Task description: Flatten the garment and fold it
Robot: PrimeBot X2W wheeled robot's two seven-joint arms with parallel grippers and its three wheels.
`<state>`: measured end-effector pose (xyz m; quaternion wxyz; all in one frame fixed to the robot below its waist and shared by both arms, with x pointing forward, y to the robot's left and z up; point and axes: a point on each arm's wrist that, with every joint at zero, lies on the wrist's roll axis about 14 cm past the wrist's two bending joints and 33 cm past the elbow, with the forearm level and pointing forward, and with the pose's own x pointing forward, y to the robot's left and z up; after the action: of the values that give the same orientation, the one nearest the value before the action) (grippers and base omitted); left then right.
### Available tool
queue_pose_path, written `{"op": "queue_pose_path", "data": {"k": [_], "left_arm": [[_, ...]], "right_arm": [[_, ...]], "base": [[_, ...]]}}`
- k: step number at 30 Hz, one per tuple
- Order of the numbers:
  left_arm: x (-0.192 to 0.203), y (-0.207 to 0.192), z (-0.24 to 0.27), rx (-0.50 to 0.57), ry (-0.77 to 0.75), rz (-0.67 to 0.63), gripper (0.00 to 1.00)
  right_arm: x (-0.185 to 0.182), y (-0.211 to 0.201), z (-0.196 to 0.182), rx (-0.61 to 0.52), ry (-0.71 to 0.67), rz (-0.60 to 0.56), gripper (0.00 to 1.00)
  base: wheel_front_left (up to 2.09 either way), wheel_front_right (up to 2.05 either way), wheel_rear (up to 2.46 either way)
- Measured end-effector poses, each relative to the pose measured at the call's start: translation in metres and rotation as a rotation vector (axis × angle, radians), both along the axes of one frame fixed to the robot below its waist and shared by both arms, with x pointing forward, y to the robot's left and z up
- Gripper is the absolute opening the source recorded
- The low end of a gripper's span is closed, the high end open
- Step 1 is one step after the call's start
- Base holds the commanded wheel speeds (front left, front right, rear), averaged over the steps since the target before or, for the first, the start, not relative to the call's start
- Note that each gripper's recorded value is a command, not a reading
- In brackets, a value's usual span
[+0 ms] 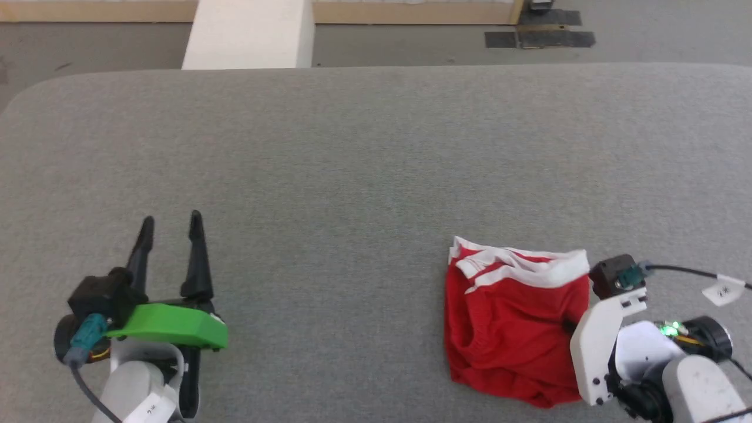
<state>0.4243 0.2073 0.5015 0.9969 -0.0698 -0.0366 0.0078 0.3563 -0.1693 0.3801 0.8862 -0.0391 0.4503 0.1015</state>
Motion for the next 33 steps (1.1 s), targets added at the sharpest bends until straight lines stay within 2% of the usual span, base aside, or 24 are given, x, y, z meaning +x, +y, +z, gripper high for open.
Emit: {"op": "queue_pose_path", "data": {"k": [7,11,12,15,22,28,33], "left_arm": [[0.016,-0.004,0.008,-0.01,-0.035,0.017,1.0],[0.034,-0.028,0.01,-0.009,-0.047,-0.043,1.0],[0.045,-0.043,0.01,-0.011,-0.045,-0.083,1.0],[0.06,-0.069,0.009,-0.013,-0.042,-0.151,1.0],[0.089,-0.112,-0.003,0.014,-0.009,-0.276,1.0],[0.104,-0.132,-0.03,0.01,0.051,-0.34,1.0],[0.113,-0.134,-0.052,0.014,0.096,-0.352,1.0]], "right_arm": [[0.016,-0.027,0.031,-0.062,-0.055,0.061,0.0],[0.018,-0.066,0.047,-0.126,-0.067,0.024,0.0],[0.019,-0.092,0.056,-0.165,-0.079,-0.019,0.0],[0.016,-0.132,0.069,-0.219,-0.097,-0.101,0.0],[-0.003,-0.213,0.076,-0.321,-0.065,-0.286,0.0],[-0.01,-0.277,0.077,-0.378,-0.058,-0.473,0.0],[-0.015,-0.318,0.078,-0.434,-0.052,-0.607,0.0]], "base": [[0.0,0.0,0.0],[0.0,0.0,0.0],[0.0,0.0,0.0],[0.0,0.0,0.0],[0.0,0.0,0.0],[0.0,0.0,0.0],[0.0,0.0,0.0]]}}
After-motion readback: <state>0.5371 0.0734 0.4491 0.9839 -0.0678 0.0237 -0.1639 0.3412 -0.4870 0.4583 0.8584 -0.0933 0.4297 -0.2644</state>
